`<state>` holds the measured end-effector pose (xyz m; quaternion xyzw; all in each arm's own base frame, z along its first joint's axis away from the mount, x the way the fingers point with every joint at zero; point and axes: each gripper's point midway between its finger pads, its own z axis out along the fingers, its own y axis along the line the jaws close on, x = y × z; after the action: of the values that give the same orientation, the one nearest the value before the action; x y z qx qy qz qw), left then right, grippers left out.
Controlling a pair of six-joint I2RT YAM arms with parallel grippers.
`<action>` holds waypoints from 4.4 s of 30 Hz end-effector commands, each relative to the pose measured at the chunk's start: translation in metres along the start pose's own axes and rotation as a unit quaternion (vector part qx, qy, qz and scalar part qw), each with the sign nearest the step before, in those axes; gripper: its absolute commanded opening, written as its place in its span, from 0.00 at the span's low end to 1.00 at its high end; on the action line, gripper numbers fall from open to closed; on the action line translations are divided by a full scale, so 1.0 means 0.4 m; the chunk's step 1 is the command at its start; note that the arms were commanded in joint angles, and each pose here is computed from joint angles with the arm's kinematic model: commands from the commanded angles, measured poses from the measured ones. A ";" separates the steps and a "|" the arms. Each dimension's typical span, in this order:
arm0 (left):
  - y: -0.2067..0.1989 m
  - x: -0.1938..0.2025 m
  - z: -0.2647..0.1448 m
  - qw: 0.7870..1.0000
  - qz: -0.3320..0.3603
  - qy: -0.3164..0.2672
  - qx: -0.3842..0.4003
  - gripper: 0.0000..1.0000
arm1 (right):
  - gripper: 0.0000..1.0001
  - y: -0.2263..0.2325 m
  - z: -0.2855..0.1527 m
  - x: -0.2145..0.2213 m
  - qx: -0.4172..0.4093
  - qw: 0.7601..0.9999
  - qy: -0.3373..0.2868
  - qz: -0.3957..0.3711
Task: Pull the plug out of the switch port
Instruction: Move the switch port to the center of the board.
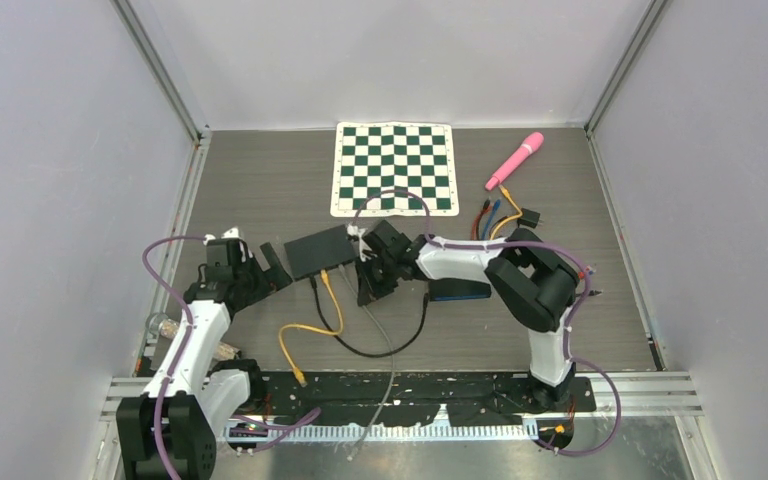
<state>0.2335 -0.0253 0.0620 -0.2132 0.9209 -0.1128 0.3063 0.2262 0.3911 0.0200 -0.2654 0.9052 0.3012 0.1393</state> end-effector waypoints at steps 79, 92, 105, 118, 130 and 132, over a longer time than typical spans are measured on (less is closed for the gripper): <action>-0.349 0.024 0.158 0.766 0.607 0.086 0.195 0.95 | 0.38 -0.018 -0.005 -0.145 -0.129 0.932 -0.111 0.320; -0.319 0.074 0.176 0.747 0.627 0.127 0.178 0.86 | 0.33 -0.016 0.027 -0.140 -0.128 0.927 -0.120 0.331; -0.326 0.103 0.167 0.737 0.626 0.145 0.210 0.74 | 0.31 -0.037 0.046 -0.150 -0.123 0.919 -0.139 0.347; -0.331 0.117 0.161 0.729 0.628 0.149 0.229 0.73 | 0.38 -0.054 0.053 -0.131 -0.076 0.914 -0.157 0.365; -0.362 0.032 0.126 0.754 0.625 0.051 0.197 0.75 | 0.29 -0.070 0.060 -0.120 -0.038 0.925 -0.150 0.347; -0.376 0.005 0.099 0.755 0.625 0.015 0.197 0.79 | 0.29 -0.070 0.058 -0.120 -0.037 0.926 -0.150 0.344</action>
<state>0.2944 -0.1573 0.0431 0.4916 0.8288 -0.0883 0.2524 0.2781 0.4189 0.0260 0.0955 0.8779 0.4508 0.1302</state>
